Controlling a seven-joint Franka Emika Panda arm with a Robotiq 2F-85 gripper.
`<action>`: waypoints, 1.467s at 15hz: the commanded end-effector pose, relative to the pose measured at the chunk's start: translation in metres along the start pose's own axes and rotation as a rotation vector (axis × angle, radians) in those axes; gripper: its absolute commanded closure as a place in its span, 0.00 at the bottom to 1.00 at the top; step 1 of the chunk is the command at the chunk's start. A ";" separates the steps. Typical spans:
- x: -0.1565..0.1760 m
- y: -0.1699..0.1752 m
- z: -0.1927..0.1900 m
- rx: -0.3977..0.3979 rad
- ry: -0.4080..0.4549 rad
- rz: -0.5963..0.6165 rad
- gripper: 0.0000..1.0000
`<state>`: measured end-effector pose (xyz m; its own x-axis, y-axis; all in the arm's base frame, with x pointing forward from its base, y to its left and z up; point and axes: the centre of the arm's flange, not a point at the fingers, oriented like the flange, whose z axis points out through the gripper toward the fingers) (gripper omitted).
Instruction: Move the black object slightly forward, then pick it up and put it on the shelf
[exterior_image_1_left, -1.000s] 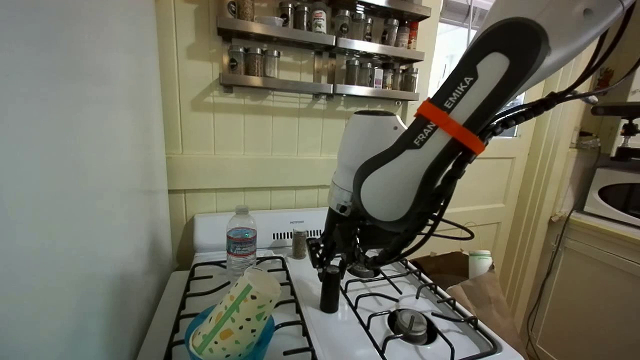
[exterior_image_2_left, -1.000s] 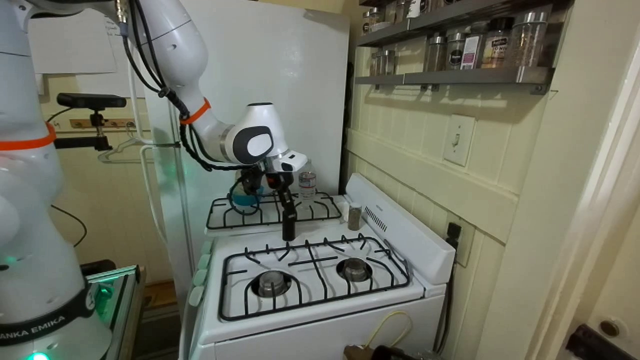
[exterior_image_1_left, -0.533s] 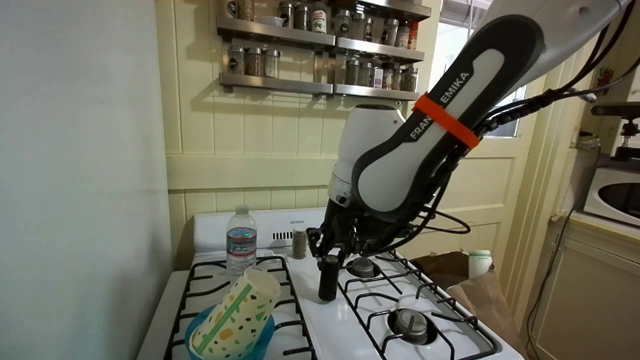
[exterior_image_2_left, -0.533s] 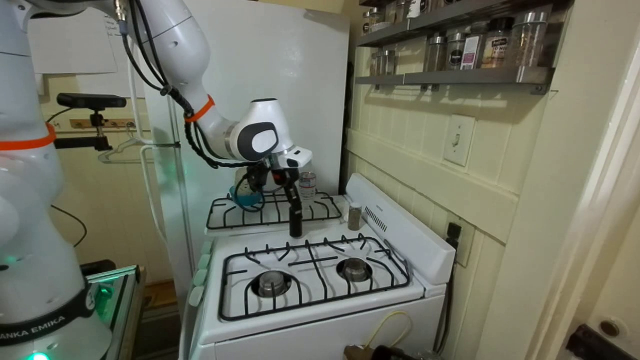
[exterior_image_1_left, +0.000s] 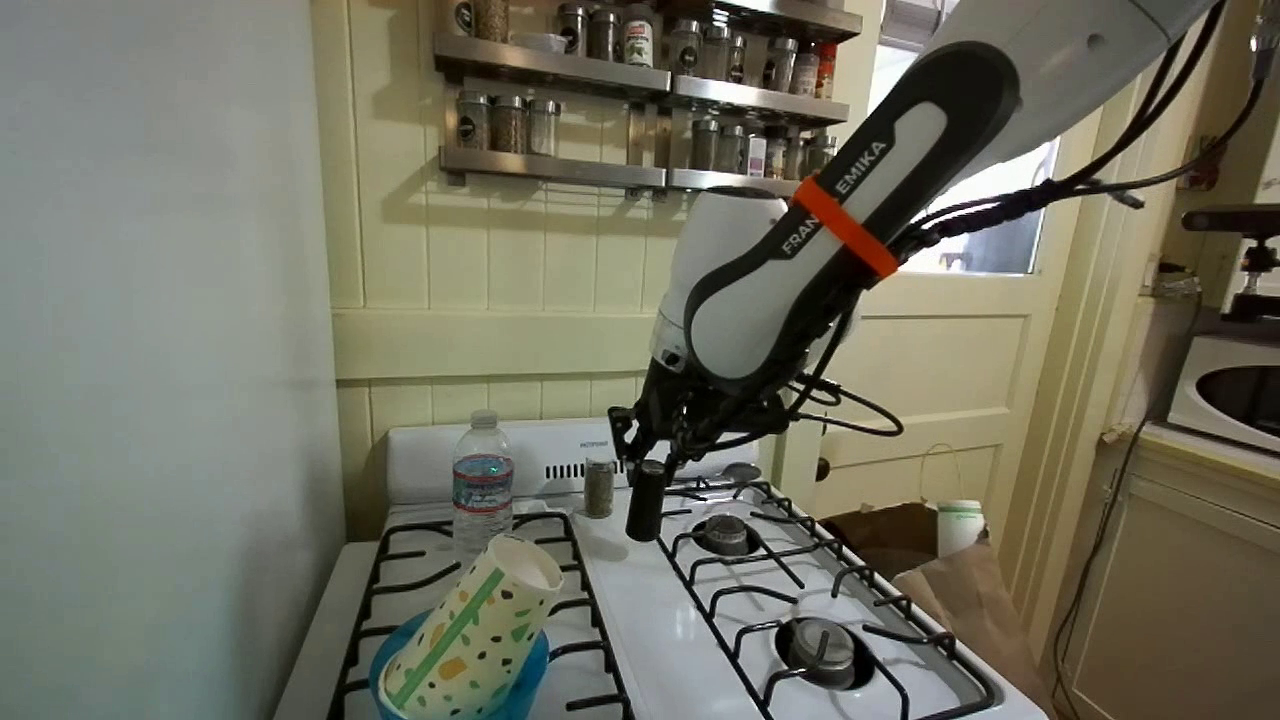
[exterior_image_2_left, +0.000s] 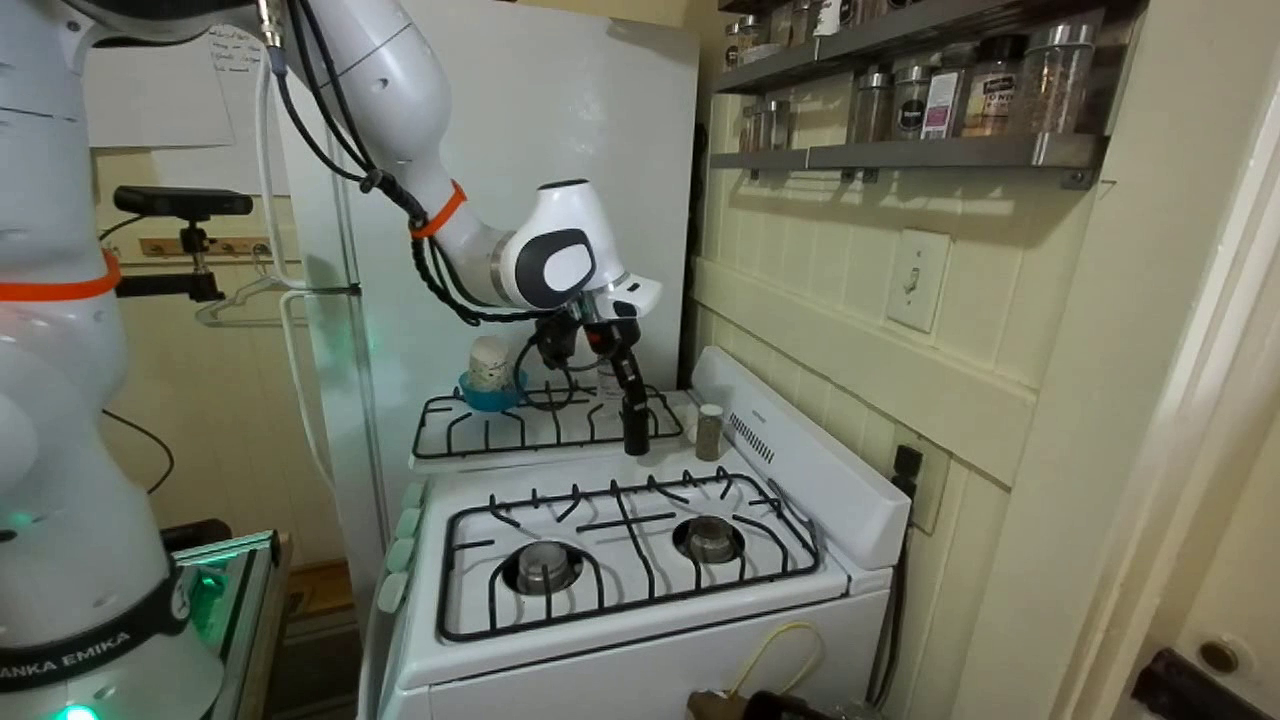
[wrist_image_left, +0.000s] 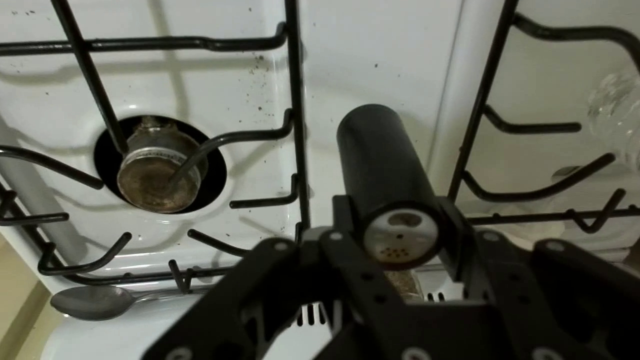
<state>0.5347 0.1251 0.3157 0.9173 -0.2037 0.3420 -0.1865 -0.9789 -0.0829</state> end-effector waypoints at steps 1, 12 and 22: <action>0.031 -0.010 0.022 -0.020 -0.030 0.046 0.82; 0.061 -0.027 0.055 -0.039 -0.081 0.095 0.82; 0.050 -0.025 0.041 -0.055 -0.085 0.090 0.00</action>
<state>0.6133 0.1375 0.2859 0.9207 -0.2809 0.2710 -0.2744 -0.9596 -0.0625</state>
